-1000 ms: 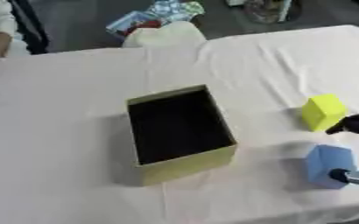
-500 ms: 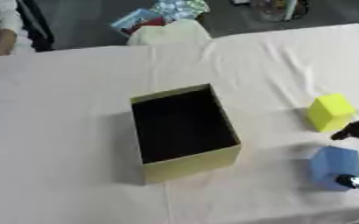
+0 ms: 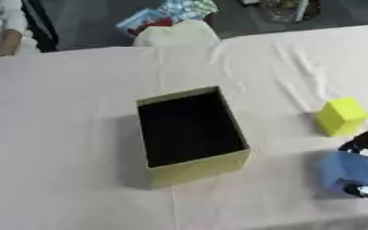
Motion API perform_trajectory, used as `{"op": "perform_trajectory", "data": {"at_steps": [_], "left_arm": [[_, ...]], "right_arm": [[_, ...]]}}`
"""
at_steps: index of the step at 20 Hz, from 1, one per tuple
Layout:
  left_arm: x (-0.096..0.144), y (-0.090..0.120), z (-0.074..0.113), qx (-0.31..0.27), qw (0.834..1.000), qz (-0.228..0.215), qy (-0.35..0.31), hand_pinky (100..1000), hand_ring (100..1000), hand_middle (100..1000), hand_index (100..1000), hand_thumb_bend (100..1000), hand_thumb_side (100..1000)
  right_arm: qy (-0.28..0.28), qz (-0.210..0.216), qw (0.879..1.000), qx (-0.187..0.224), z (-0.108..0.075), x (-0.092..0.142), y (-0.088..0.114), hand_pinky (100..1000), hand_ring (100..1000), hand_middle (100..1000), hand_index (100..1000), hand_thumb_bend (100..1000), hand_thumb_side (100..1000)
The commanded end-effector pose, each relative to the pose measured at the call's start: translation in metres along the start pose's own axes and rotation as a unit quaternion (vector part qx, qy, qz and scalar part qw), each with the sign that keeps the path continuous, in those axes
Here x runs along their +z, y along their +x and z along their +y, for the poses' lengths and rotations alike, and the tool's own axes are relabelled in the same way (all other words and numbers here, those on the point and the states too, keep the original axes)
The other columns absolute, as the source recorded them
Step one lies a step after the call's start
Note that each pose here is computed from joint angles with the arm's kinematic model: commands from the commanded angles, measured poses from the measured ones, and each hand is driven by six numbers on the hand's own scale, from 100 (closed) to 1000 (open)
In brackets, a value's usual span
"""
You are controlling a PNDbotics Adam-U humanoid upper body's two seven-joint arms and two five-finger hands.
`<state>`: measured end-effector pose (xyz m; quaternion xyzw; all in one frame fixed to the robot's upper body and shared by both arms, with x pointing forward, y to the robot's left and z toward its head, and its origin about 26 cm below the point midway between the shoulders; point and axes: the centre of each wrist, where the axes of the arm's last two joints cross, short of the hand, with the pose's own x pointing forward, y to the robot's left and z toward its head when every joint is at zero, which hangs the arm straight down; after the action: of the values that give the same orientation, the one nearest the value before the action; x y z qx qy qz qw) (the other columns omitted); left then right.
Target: Pick up objects on the table and place them in the box.
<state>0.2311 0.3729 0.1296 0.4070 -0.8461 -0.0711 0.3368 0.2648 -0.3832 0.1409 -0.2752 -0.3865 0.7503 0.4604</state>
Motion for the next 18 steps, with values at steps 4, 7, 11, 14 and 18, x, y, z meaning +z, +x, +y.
{"op": "perform_trajectory", "data": {"at_steps": [4, 7, 11, 14, 18], "left_arm": [[-0.007, 0.005, 0.002, 0.004, 1.0, -0.015, -0.001, 718, 688, 764, 905, 324, 973], [-0.006, 0.004, 0.002, 0.004, 1.0, -0.014, -0.001, 718, 686, 763, 900, 321, 975], [-0.005, 0.004, 0.002, 0.003, 1.0, -0.013, 0.0, 717, 683, 761, 898, 319, 975], [-0.005, 0.004, 0.002, 0.003, 1.0, -0.013, 0.002, 717, 682, 760, 897, 318, 976], [-0.005, 0.004, 0.002, 0.004, 1.0, -0.014, 0.003, 716, 680, 758, 896, 317, 976]], "right_arm": [[-0.029, 0.016, 0.999, 0.006, -0.005, 0.0, -0.004, 752, 702, 514, 789, 354, 579], [-0.058, 0.014, 0.998, -0.002, -0.008, 0.001, -0.002, 742, 662, 468, 700, 275, 505], [-0.099, 0.002, 0.995, -0.008, -0.018, 0.007, 0.007, 732, 612, 434, 646, 225, 412], [-0.126, -0.01, 0.992, -0.006, -0.031, 0.015, 0.017, 735, 602, 426, 640, 214, 396], [-0.168, -0.026, 0.985, 0.008, -0.052, 0.025, 0.023, 745, 595, 424, 639, 118, 524]]}}
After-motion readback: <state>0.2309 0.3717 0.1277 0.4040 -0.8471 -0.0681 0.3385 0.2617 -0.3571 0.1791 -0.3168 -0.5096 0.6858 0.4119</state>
